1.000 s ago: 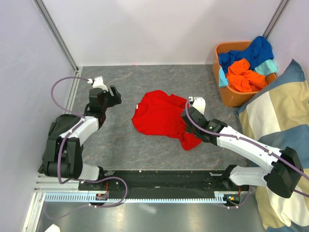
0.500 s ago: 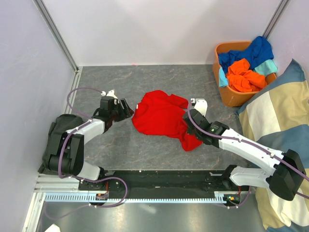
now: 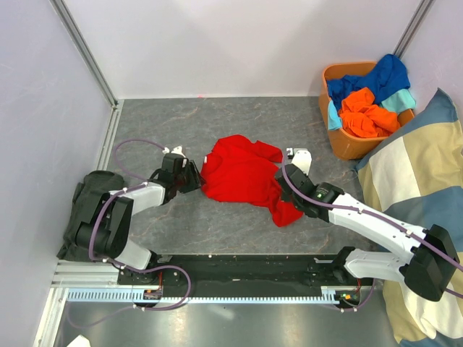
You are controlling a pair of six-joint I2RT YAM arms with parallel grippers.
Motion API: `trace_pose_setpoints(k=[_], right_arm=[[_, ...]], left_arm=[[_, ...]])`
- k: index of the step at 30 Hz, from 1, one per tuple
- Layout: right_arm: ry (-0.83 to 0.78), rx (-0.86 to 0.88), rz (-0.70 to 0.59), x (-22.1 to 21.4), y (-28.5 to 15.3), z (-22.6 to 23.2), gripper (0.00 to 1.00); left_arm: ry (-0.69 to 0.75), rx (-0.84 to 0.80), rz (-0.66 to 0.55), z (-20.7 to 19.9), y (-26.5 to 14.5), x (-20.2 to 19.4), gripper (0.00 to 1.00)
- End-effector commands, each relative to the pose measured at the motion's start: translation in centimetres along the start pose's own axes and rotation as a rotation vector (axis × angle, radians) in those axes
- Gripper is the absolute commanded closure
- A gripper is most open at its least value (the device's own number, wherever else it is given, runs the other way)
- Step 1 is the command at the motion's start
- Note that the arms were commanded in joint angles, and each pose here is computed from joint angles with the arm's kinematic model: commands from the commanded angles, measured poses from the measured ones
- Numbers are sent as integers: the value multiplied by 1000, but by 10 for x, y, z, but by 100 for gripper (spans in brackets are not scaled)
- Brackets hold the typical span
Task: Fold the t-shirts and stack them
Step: Flatten out the tshirt
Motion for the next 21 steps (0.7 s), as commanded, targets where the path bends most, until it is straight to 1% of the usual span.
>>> trace_pose_setpoints(k=[1, 2, 4, 5, 7, 10, 13, 14, 16, 17, 18, 20, 21], right_arm=[[34, 4, -32, 3, -3, -2, 100], [33, 0, -33, 3, -3, -2, 100], [31, -1, -32, 1, -3, -3, 100], [29, -1, -29, 0, -3, -3, 100], [28, -1, -29, 0, -4, -4, 100], [31, 8, -45, 3, -9, -7, 100], [16, 57, -63, 6, -17, -7, 100], [10, 101, -55, 5, -21, -4, 100], [6, 145, -71, 9, -29, -4, 100], [0, 179, -65, 9, -34, -2, 100], [3, 212, -77, 12, -41, -2, 100], [-17, 261, -83, 15, -49, -1, 100], [-21, 300, -84, 18, -57, 1, 100]], left_arm=[[-33, 16, -1, -1, 13, -1, 55], [-33, 16, 0, -2, 15, -1, 62], [-38, 10, 9, -3, 19, -3, 82], [-38, -6, 3, -6, 20, -1, 85], [-39, -31, 0, -10, 20, 1, 87], [-28, -74, -38, -23, 14, 13, 87], [-10, -112, -87, -40, 6, 34, 88], [-3, -125, -100, -46, 4, 41, 89], [16, -160, -141, -66, -1, 64, 89], [26, -170, -146, -72, 0, 70, 94], [51, -207, -171, -88, -4, 88, 97], [69, -235, -194, -104, -8, 105, 98], [86, -268, -228, -120, -12, 123, 98]])
Point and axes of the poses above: each gripper's point midway between its finger pads, its own y axis out along the fingers, its own z axis along the line the jaws close on, x = y × z, the point moved 6 cm from there along -y, back along the fingers, and after that the axes turned 6 degrees about -y, right-handed, at the moved point
